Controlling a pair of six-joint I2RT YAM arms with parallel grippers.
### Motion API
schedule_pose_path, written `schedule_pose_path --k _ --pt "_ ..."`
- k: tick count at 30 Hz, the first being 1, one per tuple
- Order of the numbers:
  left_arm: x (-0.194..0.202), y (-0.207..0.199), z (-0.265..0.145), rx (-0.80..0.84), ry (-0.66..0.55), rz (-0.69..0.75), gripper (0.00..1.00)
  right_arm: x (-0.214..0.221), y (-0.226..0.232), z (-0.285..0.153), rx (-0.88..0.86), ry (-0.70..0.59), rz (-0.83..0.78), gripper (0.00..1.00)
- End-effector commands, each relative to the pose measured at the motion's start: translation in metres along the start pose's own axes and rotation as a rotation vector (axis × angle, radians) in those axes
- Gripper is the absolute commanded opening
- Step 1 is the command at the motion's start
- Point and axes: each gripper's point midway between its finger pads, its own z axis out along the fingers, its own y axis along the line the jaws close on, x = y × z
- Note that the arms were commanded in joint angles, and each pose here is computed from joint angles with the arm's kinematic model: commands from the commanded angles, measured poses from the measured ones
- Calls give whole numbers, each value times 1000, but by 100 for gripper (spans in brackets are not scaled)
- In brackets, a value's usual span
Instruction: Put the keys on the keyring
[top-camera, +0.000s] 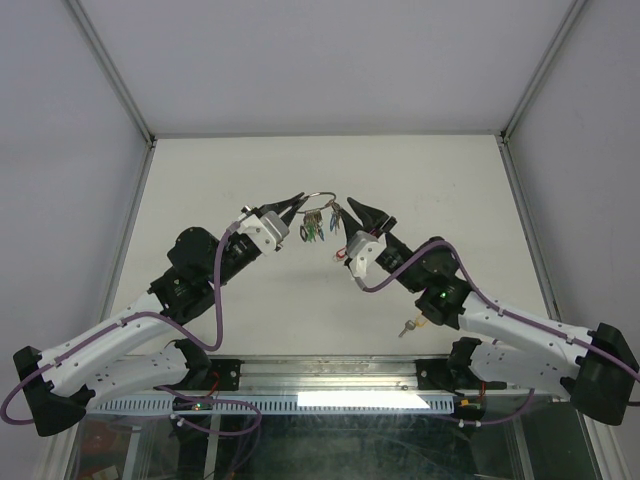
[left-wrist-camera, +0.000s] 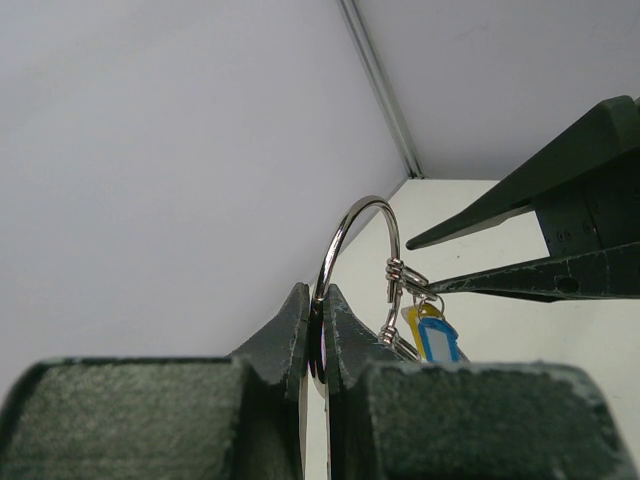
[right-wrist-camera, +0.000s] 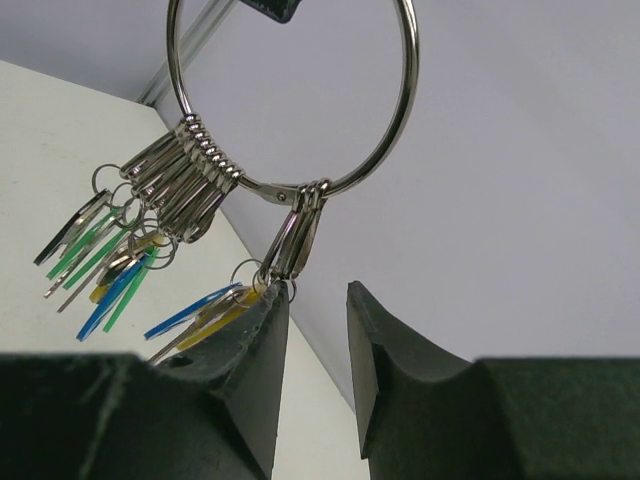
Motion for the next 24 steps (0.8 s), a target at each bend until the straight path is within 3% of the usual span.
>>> schedule_pose_path --k 1,18,24 --pt "-52 27 -1 -64 -145 7 0 -20 -17 7 57 -71 8 33" --pt "-50 25 1 -57 -140 0 0 -35 -29 8 91 -121 36 33" --pt "-49 25 2 -59 -138 1 0 -37 -31 5 97 -130 46 27"
